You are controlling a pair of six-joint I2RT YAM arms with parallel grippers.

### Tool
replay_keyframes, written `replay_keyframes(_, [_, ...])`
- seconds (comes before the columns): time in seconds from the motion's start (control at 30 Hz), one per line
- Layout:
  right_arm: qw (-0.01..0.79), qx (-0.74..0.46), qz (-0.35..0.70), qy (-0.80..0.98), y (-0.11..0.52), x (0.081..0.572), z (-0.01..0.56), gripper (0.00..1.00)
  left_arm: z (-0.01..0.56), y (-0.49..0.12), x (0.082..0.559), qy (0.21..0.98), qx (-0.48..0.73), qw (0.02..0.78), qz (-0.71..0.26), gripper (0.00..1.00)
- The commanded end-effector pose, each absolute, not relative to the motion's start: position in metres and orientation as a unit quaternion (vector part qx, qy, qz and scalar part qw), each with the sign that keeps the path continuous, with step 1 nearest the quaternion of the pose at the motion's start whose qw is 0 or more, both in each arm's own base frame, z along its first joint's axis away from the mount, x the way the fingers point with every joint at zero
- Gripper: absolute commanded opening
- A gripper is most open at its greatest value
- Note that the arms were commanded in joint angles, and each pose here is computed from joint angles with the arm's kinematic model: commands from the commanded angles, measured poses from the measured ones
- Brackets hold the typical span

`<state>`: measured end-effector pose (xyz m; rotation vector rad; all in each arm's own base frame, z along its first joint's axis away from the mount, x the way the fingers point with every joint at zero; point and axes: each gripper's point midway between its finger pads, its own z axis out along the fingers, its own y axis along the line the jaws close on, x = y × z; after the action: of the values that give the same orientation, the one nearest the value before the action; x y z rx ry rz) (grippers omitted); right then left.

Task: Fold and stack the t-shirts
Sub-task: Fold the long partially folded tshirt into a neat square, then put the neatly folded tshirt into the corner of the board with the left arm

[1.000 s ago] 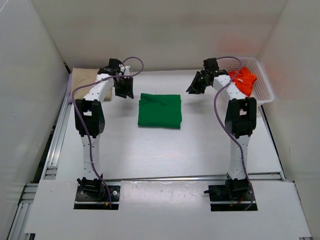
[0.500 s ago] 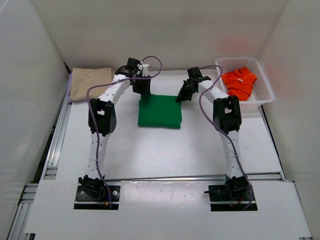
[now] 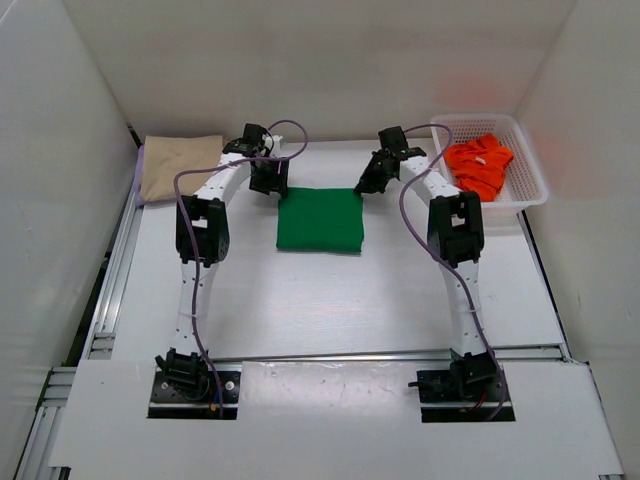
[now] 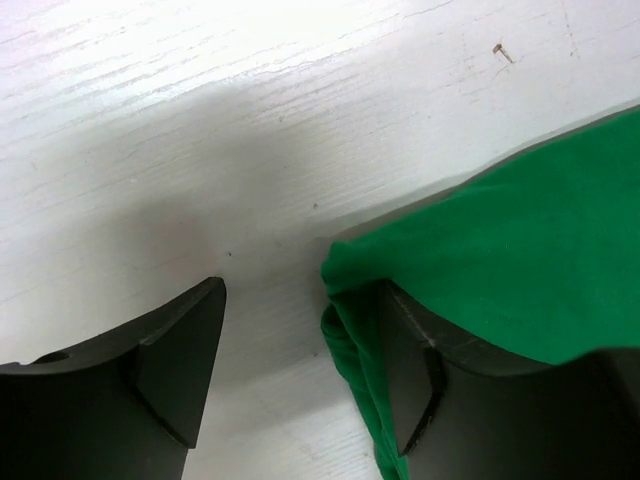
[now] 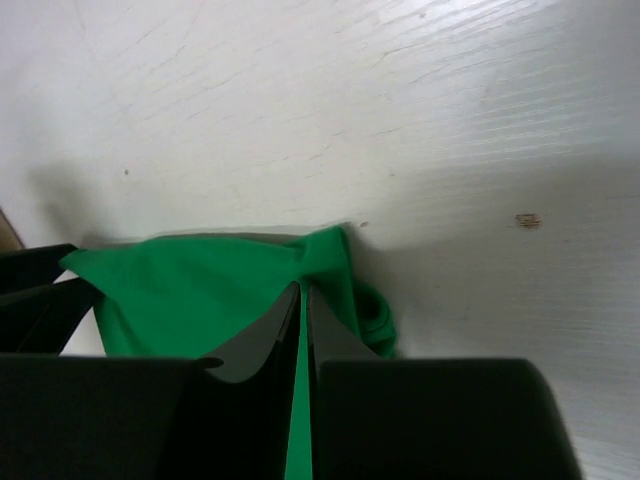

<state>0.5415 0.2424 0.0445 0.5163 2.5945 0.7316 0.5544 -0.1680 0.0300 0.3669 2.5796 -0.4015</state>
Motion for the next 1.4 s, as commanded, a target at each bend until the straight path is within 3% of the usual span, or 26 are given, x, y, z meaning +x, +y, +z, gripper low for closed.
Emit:
replay_keyframes(0.0, [0.257, 0.143, 0.309, 0.905, 0.25, 0.553, 0.118, 0.12, 0.087, -0.158, 0.561, 0.936, 0.133, 0.302, -0.126, 0.73])
replay_keyframes(0.13, [0.287, 0.111, 0.31, 0.899, 0.241, 0.53, 0.164, 0.29, 0.136, -0.145, 0.545, 0.927, 0.127, 0.328, -0.132, 0.8])
replay_keyframes(0.27, [0.255, 0.083, 0.261, 0.927, 0.229, 0.489, 0.148, 0.46, 0.121, -0.141, 0.495, 0.939, 0.127, 0.276, -0.161, 0.82])
replay_keyframes(0.5, [0.132, 0.083, 0.253, 0.955, 0.234, 0.429, 0.078, 0.5, 0.068, -0.189, 0.436, 0.943, 0.163, 0.167, -0.237, 0.86])
replay_keyframes(0.87, [0.09, 0.114, 0.261, 0.955, 0.237, 0.414, 0.039, 0.5, -0.004, -0.205, 0.418, 0.952, 0.164, 0.078, -0.245, 0.87])
replay_keyframes(0.9, [0.094, 0.112, 0.263, 0.954, 0.237, 0.414, 0.044, 0.5, -0.011, -0.209, 0.416, 0.951, 0.163, 0.069, -0.255, 0.85])
replay_keyframes(1.03, [0.099, 0.113, 0.261, 0.954, 0.239, 0.411, 0.049, 0.5, -0.009, -0.225, 0.424, 0.938, 0.168, 0.069, -0.297, 0.59])
replay_keyframes(1.07, [0.099, 0.113, 0.261, 0.954, 0.239, 0.411, 0.049, 0.5, -0.011, -0.226, 0.424, 0.936, 0.168, 0.066, -0.302, 0.29])
replay_keyframes(1.1, [0.104, 0.112, 0.263, 0.953, 0.239, 0.412, 0.054, 0.5, -0.011, -0.228, 0.424, 0.935, 0.168, 0.065, -0.306, 0.1])
replay_keyframes(1.27, [0.128, 0.12, 0.261, 0.949, 0.227, 0.415, 0.078, 0.5, 0.018, -0.208, 0.443, 0.933, 0.149, 0.094, -0.314, 0.1])
replay_keyframes(1.37, [0.155, 0.115, 0.253, 0.948, 0.215, 0.411, 0.096, 0.5, 0.048, -0.177, 0.471, 0.949, 0.138, 0.15, -0.24, 0.1])
